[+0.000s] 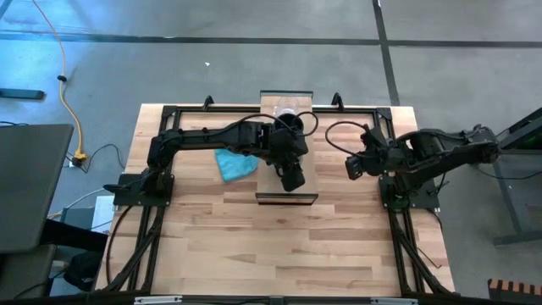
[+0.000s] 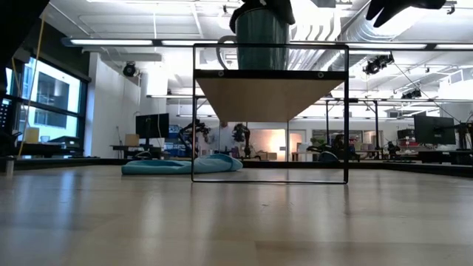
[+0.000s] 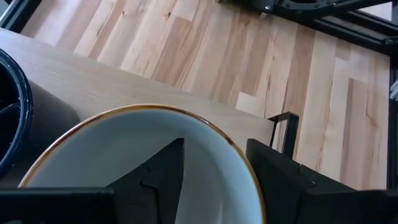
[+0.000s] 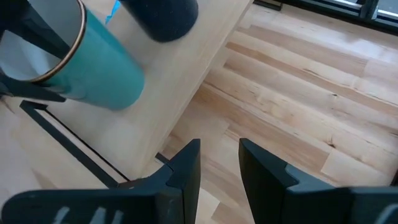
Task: Stack small to large cups/mugs on shelf
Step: Put the light blue mug on the shelf
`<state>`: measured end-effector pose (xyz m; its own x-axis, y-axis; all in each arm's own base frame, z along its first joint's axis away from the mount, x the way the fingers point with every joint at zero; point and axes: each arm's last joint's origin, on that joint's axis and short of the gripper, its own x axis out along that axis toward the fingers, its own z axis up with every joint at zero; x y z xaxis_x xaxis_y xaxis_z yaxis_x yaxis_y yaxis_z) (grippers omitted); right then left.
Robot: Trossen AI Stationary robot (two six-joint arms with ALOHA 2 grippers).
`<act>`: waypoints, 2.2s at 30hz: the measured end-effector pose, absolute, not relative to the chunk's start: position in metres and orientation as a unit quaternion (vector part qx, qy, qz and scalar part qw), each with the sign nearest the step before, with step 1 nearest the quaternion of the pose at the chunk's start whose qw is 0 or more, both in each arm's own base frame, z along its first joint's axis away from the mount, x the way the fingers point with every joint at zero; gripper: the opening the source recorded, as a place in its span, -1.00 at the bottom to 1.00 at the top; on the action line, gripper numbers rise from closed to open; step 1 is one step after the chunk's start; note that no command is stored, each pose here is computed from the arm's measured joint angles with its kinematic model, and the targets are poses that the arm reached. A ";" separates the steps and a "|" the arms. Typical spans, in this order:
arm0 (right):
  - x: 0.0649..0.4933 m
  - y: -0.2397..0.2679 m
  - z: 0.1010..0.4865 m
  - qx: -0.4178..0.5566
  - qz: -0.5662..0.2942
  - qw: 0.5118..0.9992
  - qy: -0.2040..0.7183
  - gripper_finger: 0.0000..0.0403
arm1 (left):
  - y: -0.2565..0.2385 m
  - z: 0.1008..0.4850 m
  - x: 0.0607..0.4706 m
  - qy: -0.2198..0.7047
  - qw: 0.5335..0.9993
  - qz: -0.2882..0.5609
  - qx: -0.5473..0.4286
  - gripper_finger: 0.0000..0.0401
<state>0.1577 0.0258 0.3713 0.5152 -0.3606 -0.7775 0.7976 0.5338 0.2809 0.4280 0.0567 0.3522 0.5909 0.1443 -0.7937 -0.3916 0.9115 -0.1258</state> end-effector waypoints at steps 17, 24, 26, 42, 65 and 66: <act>0.157 0.026 0.371 0.319 -0.361 0.810 0.334 -0.50 | 0.057 0.352 0.428 0.418 0.873 0.183 -0.170 -0.20; 0.157 0.026 0.371 0.319 -0.361 0.810 0.334 -0.50 | 0.057 0.353 0.428 0.416 0.874 0.186 -0.169 -0.35; 0.157 0.026 0.371 0.319 -0.361 0.810 0.334 -0.50 | 0.057 0.353 0.428 0.415 0.874 0.187 -0.168 -0.41; 0.157 0.026 0.371 0.320 -0.359 0.809 0.337 -0.50 | 0.057 0.355 0.429 0.403 0.879 0.177 -0.185 -0.15; 0.156 0.026 0.371 0.312 -0.362 0.809 0.343 -0.50 | 0.064 0.357 0.431 0.377 0.878 0.216 -0.202 -0.53; 0.156 0.026 0.371 0.312 -0.362 0.809 0.343 -0.50 | 0.064 0.357 0.431 0.376 0.878 0.216 -0.202 -0.53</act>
